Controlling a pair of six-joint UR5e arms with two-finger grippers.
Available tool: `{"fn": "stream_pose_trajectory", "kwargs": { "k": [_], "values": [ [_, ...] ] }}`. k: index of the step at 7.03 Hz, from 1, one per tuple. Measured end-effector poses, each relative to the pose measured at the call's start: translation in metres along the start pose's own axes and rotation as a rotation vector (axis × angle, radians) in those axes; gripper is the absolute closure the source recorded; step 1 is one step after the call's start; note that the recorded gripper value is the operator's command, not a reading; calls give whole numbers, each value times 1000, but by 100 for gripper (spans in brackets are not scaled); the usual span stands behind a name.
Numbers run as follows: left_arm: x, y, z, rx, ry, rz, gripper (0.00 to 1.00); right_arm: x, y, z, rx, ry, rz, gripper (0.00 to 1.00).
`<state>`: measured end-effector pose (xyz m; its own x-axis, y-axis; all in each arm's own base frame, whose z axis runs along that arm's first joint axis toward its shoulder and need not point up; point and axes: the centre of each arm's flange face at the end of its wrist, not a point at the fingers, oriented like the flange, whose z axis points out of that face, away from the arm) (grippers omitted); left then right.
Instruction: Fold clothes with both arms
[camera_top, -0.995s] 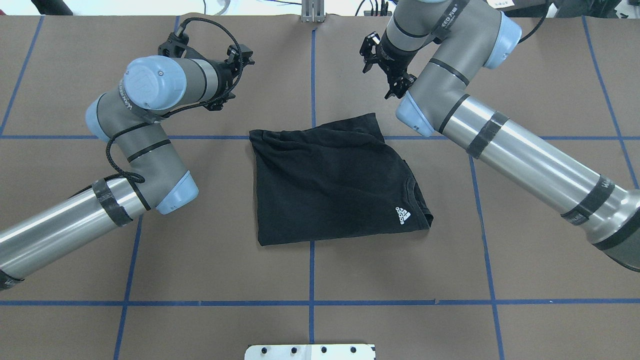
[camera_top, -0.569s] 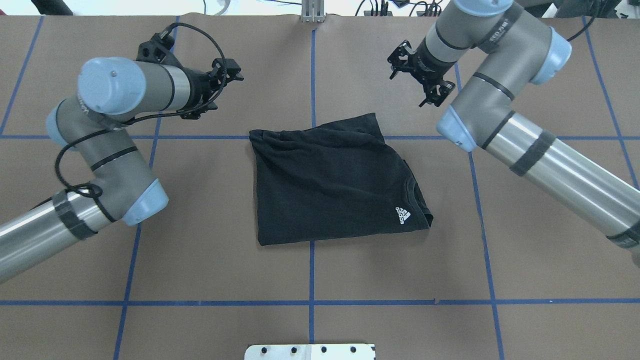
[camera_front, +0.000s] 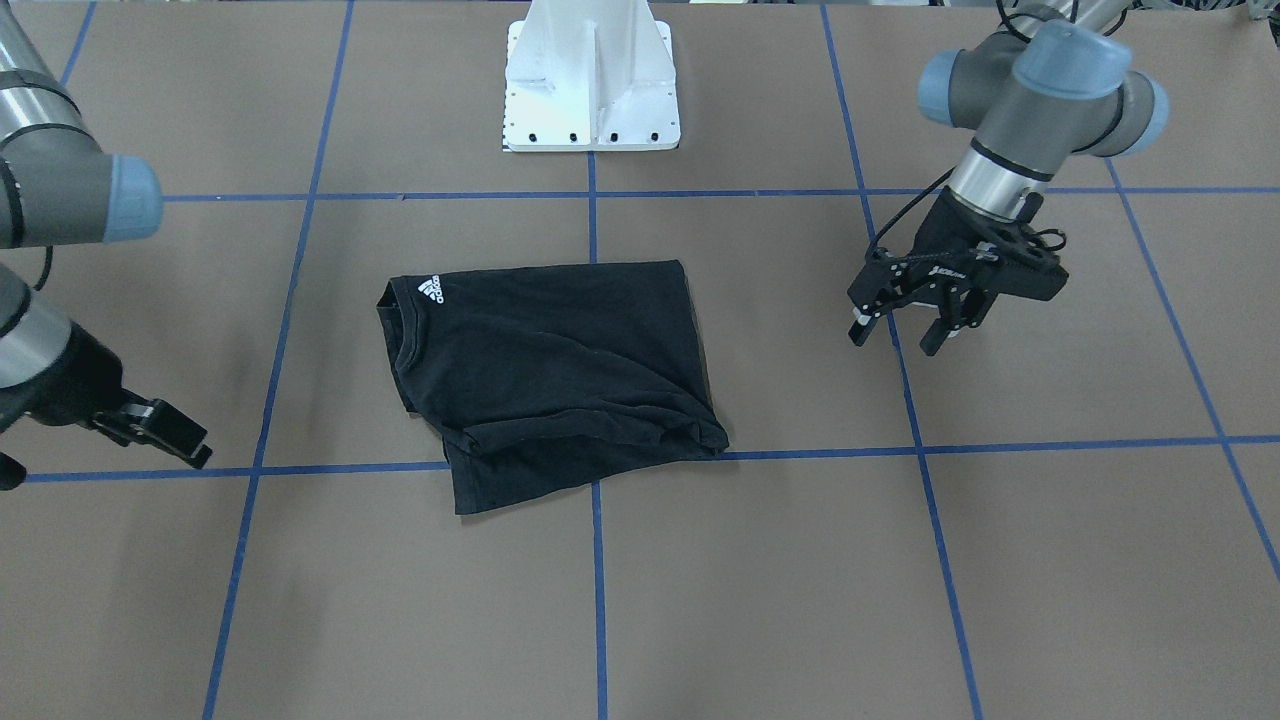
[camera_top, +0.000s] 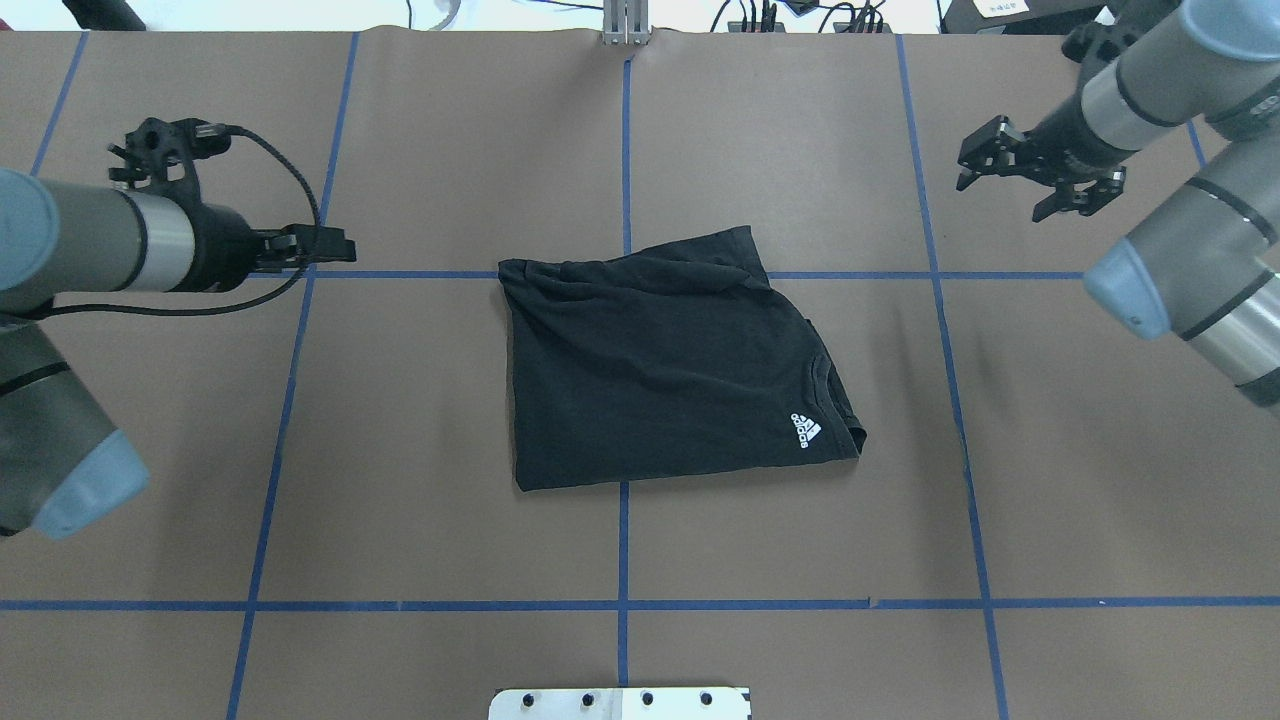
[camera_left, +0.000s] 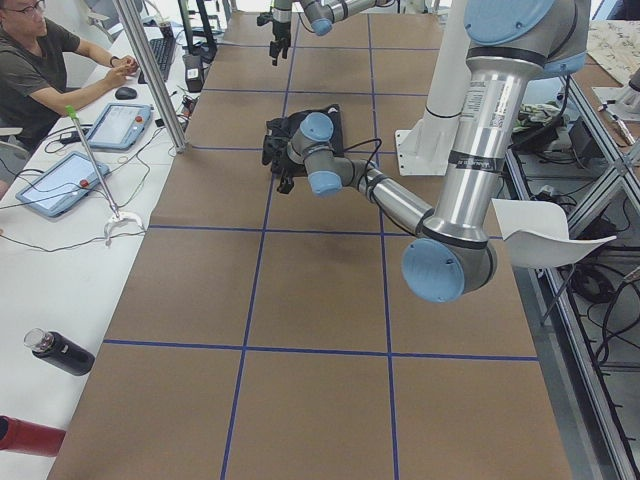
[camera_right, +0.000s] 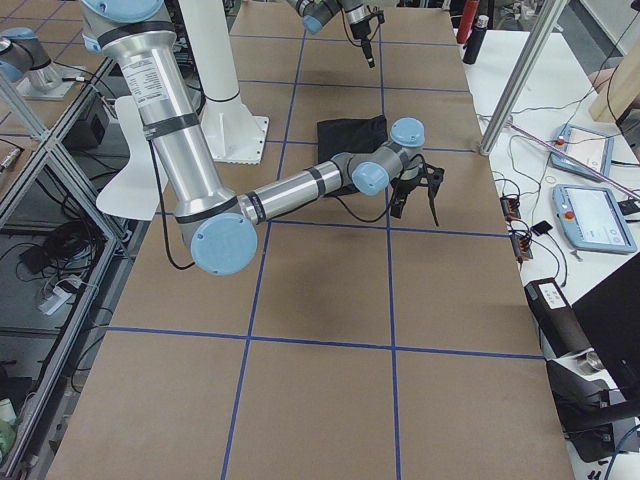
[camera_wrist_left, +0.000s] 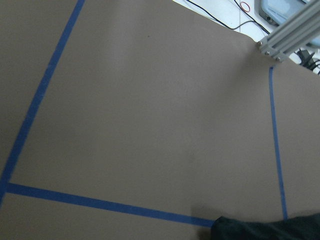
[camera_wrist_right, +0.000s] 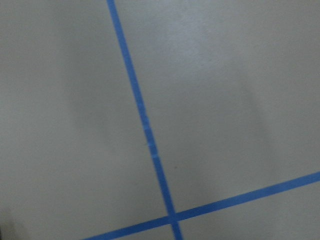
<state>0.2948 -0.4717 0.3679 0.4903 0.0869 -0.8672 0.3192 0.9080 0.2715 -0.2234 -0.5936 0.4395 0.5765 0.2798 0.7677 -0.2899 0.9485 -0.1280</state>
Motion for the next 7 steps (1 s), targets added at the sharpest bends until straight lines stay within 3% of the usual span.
{"fn": "stream_pose_trajectory", "kwargs": {
  "k": [2, 4, 7],
  "values": [
    [-95, -12, -54, -44, -56, 246, 0, 101, -19, -23, -5, 28, -172, 0],
    [-209, -28, -94, -87, -135, 425, 0, 197, -24, -46, -26, 56, -281, 0],
    [-365, -39, -143, -137, -235, 511, 0, 280, -35, -93, -108, 98, -395, 0]
  ]
}}
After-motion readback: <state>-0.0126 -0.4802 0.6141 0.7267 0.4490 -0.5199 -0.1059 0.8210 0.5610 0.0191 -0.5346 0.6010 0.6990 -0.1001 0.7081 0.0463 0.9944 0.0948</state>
